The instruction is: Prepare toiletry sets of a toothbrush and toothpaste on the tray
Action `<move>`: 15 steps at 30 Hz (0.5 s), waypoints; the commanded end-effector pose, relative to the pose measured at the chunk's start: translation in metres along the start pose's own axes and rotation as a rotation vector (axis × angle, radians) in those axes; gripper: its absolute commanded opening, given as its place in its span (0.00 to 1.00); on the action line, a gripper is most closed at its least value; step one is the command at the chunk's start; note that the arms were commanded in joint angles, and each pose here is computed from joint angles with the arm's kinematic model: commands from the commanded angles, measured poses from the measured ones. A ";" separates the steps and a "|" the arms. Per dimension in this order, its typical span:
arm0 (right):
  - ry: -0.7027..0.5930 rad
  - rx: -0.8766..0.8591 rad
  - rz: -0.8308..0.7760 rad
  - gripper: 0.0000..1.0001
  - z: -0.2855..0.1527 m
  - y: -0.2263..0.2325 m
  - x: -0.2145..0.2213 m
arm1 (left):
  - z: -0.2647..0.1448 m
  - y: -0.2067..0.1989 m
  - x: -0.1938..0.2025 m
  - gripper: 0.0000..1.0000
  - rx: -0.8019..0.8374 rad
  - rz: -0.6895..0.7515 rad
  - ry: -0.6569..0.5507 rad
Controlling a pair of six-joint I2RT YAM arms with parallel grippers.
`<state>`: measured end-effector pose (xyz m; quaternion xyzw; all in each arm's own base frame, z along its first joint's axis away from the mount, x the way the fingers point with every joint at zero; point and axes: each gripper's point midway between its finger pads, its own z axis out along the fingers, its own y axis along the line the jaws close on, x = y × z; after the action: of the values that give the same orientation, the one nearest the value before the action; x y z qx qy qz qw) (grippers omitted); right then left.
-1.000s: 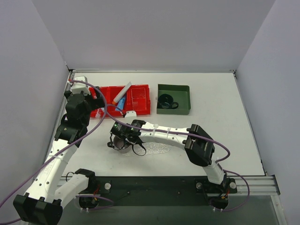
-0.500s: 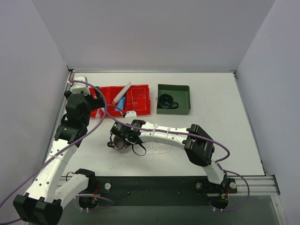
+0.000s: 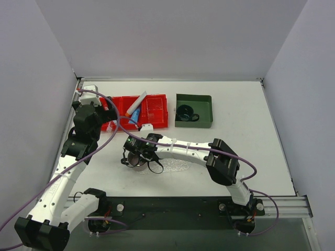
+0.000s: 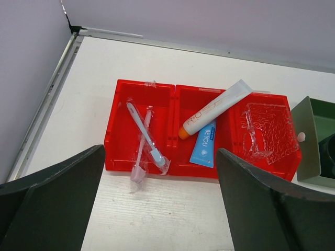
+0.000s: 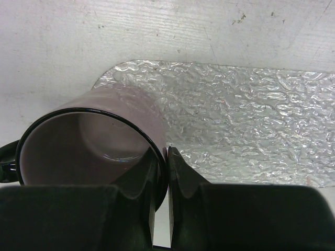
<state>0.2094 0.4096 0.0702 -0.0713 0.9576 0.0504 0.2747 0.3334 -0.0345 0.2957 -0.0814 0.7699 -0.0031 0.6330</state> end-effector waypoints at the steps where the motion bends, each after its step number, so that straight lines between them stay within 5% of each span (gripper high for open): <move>1: -0.036 0.020 0.023 0.01 -0.012 -0.005 -0.016 | -0.004 -0.002 -0.011 0.97 0.012 -0.005 -0.035; 15: -0.013 0.019 0.019 0.10 -0.008 -0.004 -0.013 | -0.004 -0.002 -0.011 0.98 0.015 -0.006 -0.035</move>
<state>0.2100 0.4062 0.0704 -0.0708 0.9584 0.0444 0.2728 0.3334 -0.0347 0.2959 -0.0811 0.7698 -0.0034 0.6331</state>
